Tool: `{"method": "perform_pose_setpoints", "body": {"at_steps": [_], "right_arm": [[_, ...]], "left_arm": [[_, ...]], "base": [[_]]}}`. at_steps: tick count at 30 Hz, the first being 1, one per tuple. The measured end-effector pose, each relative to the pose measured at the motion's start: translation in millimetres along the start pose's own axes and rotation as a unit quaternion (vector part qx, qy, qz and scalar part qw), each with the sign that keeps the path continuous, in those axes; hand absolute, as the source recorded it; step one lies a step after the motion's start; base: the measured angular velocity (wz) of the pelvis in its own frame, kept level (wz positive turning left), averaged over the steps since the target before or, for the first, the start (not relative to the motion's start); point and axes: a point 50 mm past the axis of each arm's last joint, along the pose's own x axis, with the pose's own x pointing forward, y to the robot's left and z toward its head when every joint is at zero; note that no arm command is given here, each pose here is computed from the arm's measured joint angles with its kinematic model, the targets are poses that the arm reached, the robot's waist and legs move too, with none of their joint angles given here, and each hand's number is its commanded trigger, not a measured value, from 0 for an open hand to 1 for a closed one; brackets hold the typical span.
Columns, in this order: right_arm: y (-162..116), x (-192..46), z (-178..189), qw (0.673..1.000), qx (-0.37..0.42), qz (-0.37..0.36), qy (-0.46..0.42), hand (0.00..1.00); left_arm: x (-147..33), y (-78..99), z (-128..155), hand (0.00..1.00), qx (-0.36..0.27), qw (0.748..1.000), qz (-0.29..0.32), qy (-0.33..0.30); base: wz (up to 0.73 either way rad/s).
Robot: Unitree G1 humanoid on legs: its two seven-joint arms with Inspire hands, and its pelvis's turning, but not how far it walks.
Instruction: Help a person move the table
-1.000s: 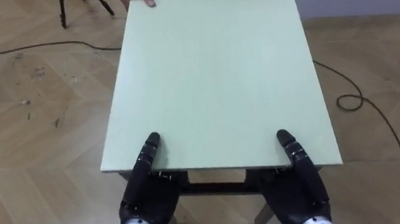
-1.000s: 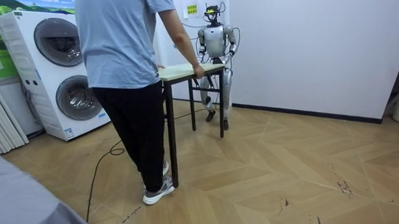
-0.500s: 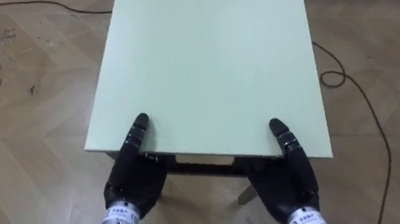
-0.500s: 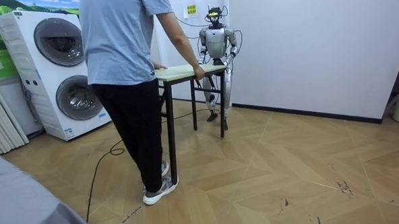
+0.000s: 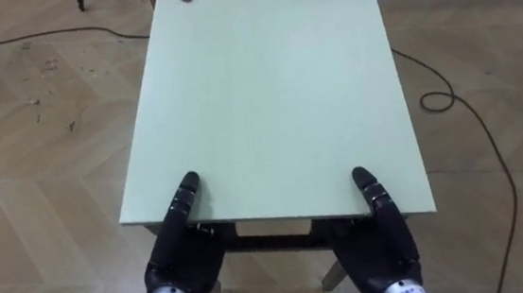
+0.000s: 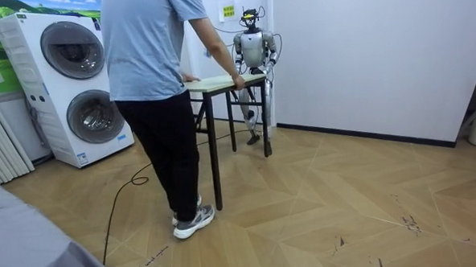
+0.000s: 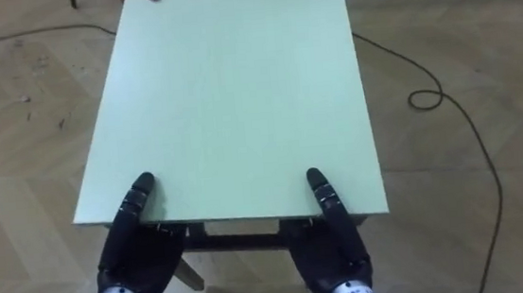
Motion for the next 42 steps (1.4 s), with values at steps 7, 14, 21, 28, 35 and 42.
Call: {"method": "perform_pose_setpoints", "body": {"at_steps": [7,14,21,28,35,42], "right_arm": [[13,12,6,0.999,-0.011,0.028,-0.012,1.0],[16,14,16,0.999,0.001,0.033,-0.036,1.0],[1,7,6,1.0,-0.002,0.005,-0.008,1.0],[-6,0,8,1.0,0.002,-0.011,-0.015,1.0],[-7,0,3,1.0,0.011,-0.009,-0.011,1.0],[-8,-1,0,1.0,0.007,-0.012,-0.01,1.0]], "left_arm": [[11.3,-14.2,0,1.0,0.0,1.0,-0.025,-0.002],[29.8,-32.8,-3,1.0,0.033,0.999,-0.039,0.008],[18.5,-5.7,-3,1.0,0.017,1.0,-0.008,0.007],[18.1,-1.8,-7,1.0,0.017,1.0,0.004,0.024],[17.2,-2.1,-4,1.0,0.026,0.999,-0.003,0.021],[14.7,1.0,-2,1.0,0.033,0.999,0.003,0.015]], "base": [[0.26],[0.3],[-0.07],[0.18],[-0.22],[-0.1]]}}
